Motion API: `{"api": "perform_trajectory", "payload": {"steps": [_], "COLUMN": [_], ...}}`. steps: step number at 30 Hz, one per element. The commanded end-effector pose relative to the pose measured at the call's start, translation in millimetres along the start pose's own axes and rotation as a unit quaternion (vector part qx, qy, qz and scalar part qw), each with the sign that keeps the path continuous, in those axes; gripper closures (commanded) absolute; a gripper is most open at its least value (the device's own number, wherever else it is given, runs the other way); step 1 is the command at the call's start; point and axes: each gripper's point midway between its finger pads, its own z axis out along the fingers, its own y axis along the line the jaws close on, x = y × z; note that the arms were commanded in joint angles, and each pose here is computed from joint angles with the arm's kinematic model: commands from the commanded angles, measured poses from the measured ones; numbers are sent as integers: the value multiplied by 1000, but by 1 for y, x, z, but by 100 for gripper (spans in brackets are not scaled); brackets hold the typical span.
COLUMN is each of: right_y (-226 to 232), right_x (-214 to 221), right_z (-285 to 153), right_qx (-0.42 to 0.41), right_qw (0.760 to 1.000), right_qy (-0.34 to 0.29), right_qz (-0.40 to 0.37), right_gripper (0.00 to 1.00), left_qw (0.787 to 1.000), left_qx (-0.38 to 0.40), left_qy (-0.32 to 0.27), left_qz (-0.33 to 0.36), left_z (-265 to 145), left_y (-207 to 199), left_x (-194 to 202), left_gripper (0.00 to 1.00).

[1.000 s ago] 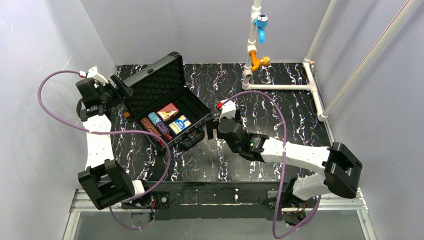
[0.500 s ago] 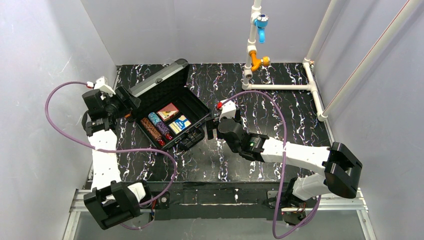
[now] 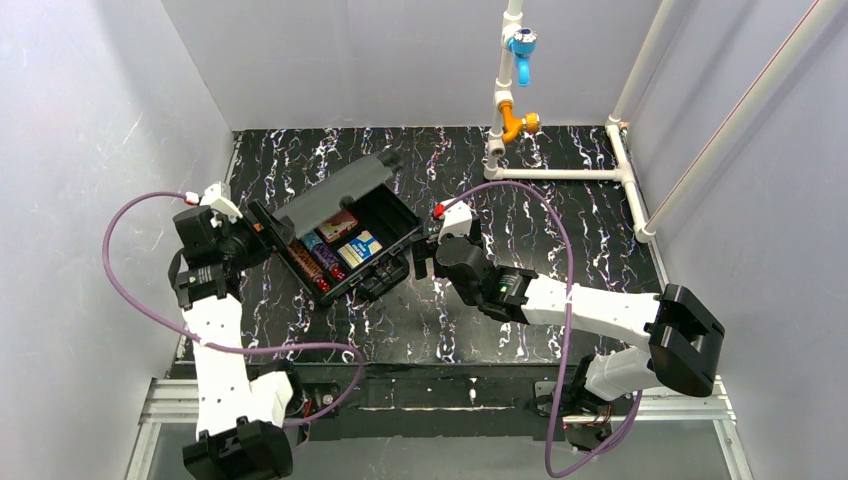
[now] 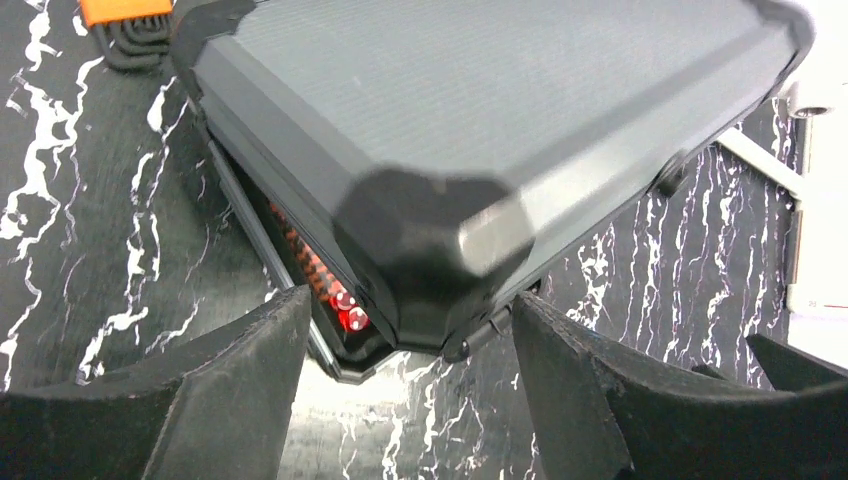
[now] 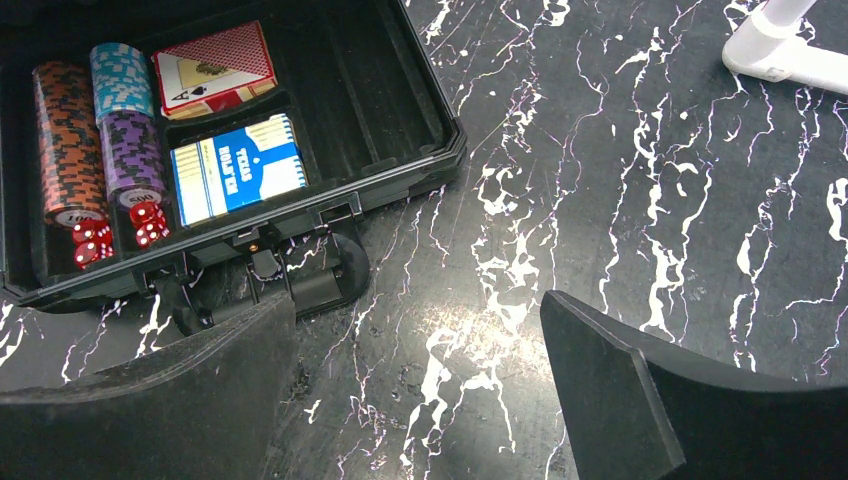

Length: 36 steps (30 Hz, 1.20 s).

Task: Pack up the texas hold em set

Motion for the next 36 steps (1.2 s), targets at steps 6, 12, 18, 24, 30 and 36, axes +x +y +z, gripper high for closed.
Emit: {"api": "perform_trajectory", "payload": {"steps": [6, 12, 18, 24, 30, 36], "right_y": [5, 7, 8, 10, 9, 9], "right_x": [-10, -10, -8, -5, 0, 14], "right_z": [0, 1, 1, 2, 3, 4], "right_qx": [-11, -13, -16, -18, -14, -11], "right_qw": [1000, 1000, 999, 999, 999, 999], "right_qy": [-19, -18, -16, -13, -5, 12], "right_qz": [21, 21, 23, 24, 33, 35], "right_gripper": [0, 0, 0, 0, 0, 0], "left_qw": [999, 999, 999, 1000, 999, 997], "left_qx": [-28, -28, -20, -7, 21, 41], "left_qy": [16, 3, -1, 7, 26, 58], "left_qz": [10, 20, 32, 29, 23, 30], "left_z": [-51, -71, -76, -68, -52, -30], "left_y": [-11, -20, -26, -29, -35, -44], "left_x": [11, 7, 1, -3, -8, -5], "left_gripper": [27, 25, 25, 25, 27, 30]}}
